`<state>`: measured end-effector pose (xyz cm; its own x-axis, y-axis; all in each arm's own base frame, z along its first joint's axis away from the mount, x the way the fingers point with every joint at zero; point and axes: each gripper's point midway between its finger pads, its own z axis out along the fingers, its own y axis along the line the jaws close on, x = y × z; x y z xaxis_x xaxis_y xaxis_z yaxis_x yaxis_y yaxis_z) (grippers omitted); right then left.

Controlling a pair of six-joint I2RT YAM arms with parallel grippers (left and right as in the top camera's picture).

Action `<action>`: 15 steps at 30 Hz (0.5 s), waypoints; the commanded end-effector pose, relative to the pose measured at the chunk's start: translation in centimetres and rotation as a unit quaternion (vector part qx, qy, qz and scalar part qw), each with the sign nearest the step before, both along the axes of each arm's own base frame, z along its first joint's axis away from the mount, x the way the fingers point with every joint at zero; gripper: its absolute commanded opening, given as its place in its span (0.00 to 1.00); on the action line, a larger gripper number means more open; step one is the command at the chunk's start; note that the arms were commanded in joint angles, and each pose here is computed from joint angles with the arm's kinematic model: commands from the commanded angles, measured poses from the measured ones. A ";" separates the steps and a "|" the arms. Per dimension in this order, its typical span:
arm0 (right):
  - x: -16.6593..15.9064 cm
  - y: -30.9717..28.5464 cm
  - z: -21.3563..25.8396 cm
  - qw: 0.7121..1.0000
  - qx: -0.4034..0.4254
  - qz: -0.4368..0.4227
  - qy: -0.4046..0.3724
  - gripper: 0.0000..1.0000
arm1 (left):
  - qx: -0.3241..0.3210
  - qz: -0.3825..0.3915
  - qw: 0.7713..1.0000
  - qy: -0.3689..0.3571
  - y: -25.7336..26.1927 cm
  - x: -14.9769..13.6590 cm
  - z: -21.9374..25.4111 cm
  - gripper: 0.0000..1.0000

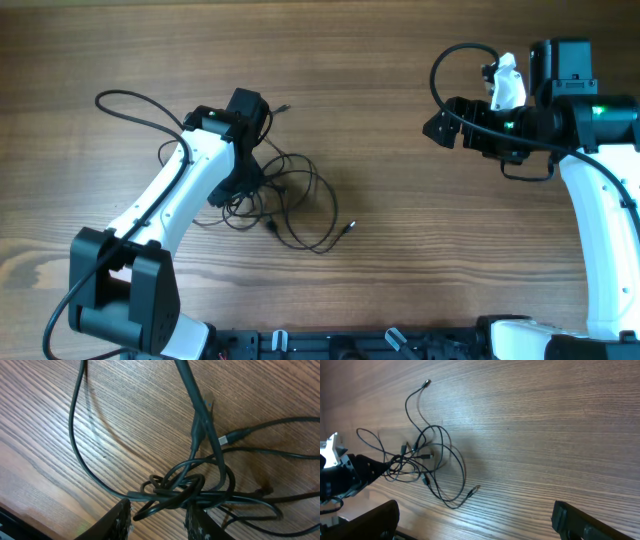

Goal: Untangle cables

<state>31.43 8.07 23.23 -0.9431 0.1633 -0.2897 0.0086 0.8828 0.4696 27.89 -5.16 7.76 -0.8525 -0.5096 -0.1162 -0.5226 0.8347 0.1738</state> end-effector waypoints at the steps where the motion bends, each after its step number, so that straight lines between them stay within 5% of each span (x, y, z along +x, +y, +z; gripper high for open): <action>1: 0.0 0.4 -0.2 1.000 0.003 0.013 0.000 1.00 | -0.022 -0.020 0.999 0.022 -0.5 -0.6 -0.6 0.37; 15: 0.0 0.4 -0.2 1.000 0.003 0.013 -0.001 1.00 | -0.001 0.000 1.000 0.018 2.4 0.1 -0.5 0.36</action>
